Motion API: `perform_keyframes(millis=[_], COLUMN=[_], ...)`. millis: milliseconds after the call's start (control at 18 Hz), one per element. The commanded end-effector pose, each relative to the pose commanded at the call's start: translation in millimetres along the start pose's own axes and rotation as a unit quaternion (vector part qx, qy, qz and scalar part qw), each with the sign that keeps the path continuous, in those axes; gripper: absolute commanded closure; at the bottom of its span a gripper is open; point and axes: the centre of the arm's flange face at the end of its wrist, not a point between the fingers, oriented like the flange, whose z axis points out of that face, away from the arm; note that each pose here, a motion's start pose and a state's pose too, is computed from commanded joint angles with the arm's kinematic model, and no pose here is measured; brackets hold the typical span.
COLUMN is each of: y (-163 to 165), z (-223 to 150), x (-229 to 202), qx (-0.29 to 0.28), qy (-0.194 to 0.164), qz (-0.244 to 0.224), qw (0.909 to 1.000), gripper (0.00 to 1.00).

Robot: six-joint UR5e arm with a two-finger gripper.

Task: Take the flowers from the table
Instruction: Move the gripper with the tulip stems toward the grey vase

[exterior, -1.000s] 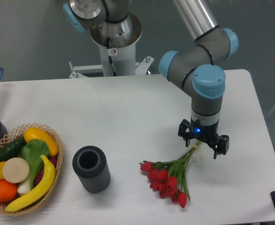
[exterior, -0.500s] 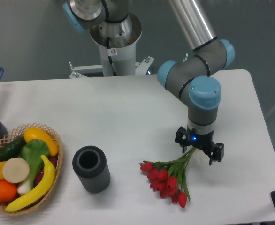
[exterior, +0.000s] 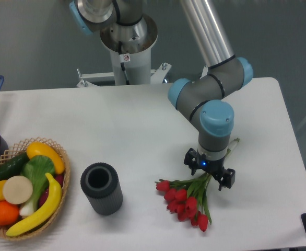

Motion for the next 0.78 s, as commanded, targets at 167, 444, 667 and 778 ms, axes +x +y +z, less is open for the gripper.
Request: perform_keyframes(millis=[167, 444, 667, 778], y=[-1, -1, -5, -5], z=[-1, -6, -13, -15], x=[1, 0, -5, -5], qx=[0.000, 0.002, 0.005, 0.005], qy=[0.001, -0.002, -0.011, -0.013], qz=[-0.002, -0.014, -0.053, -0.053], qw=[1.0000, 0.9999, 0.9985, 0.9985], gripper=[0.62, 1.00, 1.00, 1.00])
